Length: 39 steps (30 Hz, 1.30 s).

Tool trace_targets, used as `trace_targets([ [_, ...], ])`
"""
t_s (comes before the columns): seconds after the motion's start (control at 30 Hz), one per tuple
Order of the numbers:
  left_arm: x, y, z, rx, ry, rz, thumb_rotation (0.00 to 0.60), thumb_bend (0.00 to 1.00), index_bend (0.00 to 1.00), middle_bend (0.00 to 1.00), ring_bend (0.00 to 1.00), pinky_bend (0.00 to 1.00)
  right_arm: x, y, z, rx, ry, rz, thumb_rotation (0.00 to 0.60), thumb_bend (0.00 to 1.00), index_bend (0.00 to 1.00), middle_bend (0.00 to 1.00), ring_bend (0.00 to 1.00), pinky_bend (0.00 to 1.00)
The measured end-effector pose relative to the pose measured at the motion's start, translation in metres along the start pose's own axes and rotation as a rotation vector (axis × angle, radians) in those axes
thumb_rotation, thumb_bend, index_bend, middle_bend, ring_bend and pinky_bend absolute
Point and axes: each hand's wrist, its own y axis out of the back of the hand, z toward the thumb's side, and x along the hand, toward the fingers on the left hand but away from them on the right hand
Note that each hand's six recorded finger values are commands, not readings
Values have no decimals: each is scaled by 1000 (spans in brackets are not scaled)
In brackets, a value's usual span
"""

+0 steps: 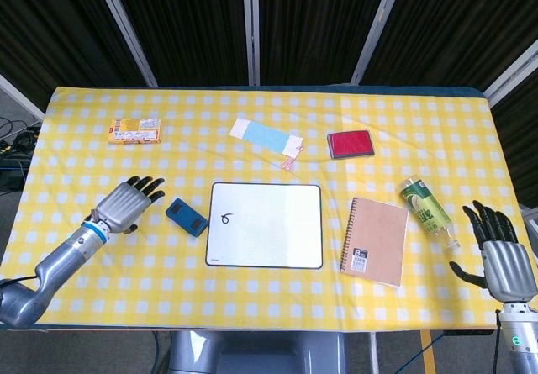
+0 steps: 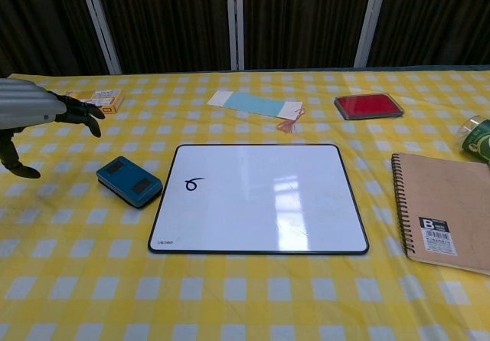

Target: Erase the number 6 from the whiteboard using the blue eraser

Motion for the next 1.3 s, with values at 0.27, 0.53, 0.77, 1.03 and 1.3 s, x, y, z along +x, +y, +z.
trace_targets([
  [0.27, 22, 0, 21, 11, -26, -9, 600, 232, 200, 28, 82, 172, -1, 4, -3, -33, -2, -8, 600, 82, 36, 0, 0, 0],
  [0.53, 38, 2, 36, 12, -37, -20, 600, 237, 199, 28, 82, 171, -1, 5, -3, -59, 1, -4, 600, 82, 36, 0, 0, 0],
  [0.77, 46, 1, 53, 9, -63, -25, 600, 237, 205, 32, 82, 172, -2, 3, 0, -65, 13, 3, 600, 81, 36, 0, 0, 0],
  [1.03, 56, 0, 64, 5, -73, -28, 600, 260, 230, 50, 82, 172, -2, 5, 0, -77, 14, -4, 600, 82, 36, 0, 0, 0],
  [1.3, 63, 1, 79, 6, -97, -30, 600, 325, 257, 73, 87, 175, -3, 9, -4, -90, 7, -12, 600, 82, 36, 0, 0, 0],
])
